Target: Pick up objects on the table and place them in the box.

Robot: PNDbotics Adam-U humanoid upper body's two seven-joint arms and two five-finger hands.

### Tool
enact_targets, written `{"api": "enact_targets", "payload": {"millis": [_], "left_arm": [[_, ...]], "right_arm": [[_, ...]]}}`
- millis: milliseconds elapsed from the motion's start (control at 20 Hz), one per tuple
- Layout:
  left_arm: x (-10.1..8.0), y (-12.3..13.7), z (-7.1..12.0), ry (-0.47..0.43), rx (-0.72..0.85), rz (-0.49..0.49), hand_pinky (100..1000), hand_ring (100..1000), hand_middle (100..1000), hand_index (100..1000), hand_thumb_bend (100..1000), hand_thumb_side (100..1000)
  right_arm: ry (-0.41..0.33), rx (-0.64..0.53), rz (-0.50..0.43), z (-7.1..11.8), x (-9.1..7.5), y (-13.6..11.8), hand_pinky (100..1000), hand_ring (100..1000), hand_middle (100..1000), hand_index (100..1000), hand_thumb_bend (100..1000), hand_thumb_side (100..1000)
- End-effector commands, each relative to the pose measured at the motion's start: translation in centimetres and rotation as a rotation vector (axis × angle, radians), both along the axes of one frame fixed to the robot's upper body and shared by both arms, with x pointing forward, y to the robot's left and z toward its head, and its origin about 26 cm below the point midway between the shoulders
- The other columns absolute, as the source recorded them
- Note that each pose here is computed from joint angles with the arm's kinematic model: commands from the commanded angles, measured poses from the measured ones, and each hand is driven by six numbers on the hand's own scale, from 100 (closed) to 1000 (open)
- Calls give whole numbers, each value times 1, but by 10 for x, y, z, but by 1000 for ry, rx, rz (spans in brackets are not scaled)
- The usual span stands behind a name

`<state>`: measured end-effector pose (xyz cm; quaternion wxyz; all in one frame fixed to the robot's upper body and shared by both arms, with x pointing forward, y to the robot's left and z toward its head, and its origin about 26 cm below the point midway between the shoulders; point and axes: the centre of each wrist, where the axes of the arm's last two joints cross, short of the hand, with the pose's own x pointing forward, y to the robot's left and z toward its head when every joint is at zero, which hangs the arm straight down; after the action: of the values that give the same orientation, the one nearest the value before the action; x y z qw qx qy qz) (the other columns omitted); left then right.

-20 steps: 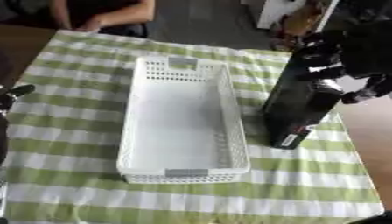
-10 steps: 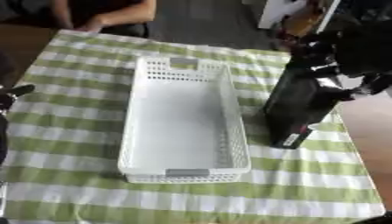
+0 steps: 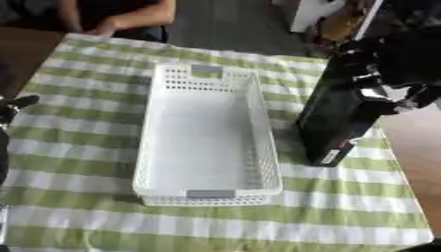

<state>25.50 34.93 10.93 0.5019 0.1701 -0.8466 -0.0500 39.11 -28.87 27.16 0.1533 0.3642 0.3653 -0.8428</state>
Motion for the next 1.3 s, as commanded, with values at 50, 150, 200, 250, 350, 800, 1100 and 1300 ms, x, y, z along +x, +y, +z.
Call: {"api": "enact_targets", "payload": {"millis": [50, 150, 200, 250, 350, 800, 1100, 1300], "left_arm": [[1, 2, 8, -18, 28, -8, 778, 1000, 1000, 899, 177, 1000], [1, 2, 8, -17, 29, -7, 778, 1000, 1000, 899, 177, 1000], [0, 2, 8, -16, 29, -7, 778, 1000, 1000, 899, 178, 1000], [0, 2, 8, -16, 30, -6, 778, 1000, 1000, 899, 178, 1000], [0, 3, 8, -16, 30, -6, 778, 1000, 1000, 899, 178, 1000], [0, 3, 7, -15, 31, -5, 778, 1000, 1000, 898, 179, 1000], [0, 3, 7, -14, 31, -6, 778, 1000, 1000, 898, 179, 1000], [0, 3, 8, -15, 30, -5, 778, 1000, 1000, 898, 179, 1000]], "right_arm": [[-23, -11, -5, 11, -5, -7, 1000, 1000, 1000, 1000, 522, 343], [-23, -14, -2, 11, -8, -8, 1000, 1000, 1000, 1000, 533, 360], [-23, -13, 0, 11, -10, -9, 1000, 1000, 1000, 1000, 521, 346], [-23, -12, 2, 11, -11, -9, 1000, 1000, 1000, 1000, 518, 347], [-22, -12, 1, 11, -13, -11, 1000, 1000, 1000, 1000, 517, 348], [-17, -17, -18, 9, -16, -14, 1000, 1000, 1000, 1000, 496, 345], [-15, -16, -28, 8, -16, -16, 1000, 1000, 1000, 1000, 480, 345], [-10, -22, -39, 6, -14, -18, 1000, 1000, 1000, 1000, 474, 338]]}}
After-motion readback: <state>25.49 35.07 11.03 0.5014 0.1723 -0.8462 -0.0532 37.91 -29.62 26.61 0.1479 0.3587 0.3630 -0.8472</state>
